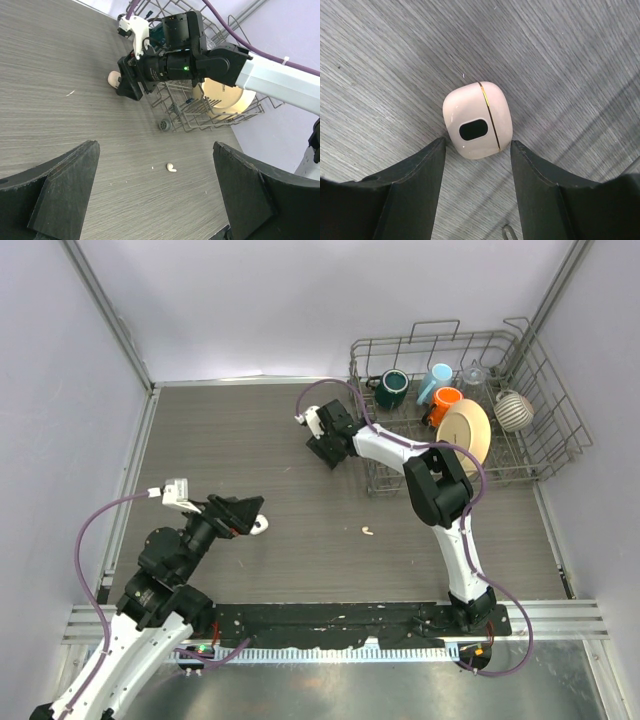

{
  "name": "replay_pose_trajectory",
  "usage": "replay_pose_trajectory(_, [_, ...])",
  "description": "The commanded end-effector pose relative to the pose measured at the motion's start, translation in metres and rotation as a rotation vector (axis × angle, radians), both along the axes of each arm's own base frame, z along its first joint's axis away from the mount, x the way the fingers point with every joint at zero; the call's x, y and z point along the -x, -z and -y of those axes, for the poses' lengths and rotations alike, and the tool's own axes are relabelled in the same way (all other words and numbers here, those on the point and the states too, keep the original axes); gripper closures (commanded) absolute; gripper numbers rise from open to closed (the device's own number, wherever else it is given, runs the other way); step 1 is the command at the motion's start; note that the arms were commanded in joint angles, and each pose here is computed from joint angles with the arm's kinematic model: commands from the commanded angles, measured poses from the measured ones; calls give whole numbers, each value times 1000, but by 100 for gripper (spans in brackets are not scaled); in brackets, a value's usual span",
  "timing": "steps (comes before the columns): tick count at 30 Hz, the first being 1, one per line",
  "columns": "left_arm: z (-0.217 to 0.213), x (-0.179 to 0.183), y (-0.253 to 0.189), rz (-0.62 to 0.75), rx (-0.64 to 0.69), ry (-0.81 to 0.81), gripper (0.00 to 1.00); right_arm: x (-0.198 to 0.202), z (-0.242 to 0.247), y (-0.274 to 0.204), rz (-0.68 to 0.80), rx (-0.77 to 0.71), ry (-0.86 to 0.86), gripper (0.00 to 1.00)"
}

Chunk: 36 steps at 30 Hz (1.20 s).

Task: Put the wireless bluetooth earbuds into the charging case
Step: Move the charging case to the center of the board.

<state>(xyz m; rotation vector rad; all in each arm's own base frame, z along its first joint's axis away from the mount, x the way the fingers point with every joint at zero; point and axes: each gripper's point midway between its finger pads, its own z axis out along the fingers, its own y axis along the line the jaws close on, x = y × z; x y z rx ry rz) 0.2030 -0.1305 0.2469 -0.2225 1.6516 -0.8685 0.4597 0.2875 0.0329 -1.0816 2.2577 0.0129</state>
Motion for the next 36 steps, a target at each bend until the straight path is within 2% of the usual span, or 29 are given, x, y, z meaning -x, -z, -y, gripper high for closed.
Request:
replay_pose_trajectory(1, [6,2,-13,73,-13,42,0,-7,-6,-6,8,-21,-26,40])
replay_pose_trajectory(17, [26,10,-13,122,-18,168,0,1,-22,11,-106,-59,-101,41])
replay_pose_trajectory(19, [27,10,-14,127,-15,171,0,4,-21,13,-118,-62,-108,43])
replay_pose_trajectory(21, [27,10,-14,132,-14,175,0,8,-23,15,-137,-70,-115,52])
replay_pose_trajectory(24, [26,9,-11,131,-15,165,0,18,-27,13,-183,-103,-127,60])
replay_pose_trajectory(27, [23,7,-8,118,-22,147,0,32,-32,8,-227,-148,-142,65])
replay_pose_trajectory(32, [20,6,-7,114,-26,127,0,54,-35,3,-265,-193,-134,66])
replay_pose_trajectory(36, [18,6,-5,109,-26,118,0,77,-43,-8,-279,-197,-137,61])
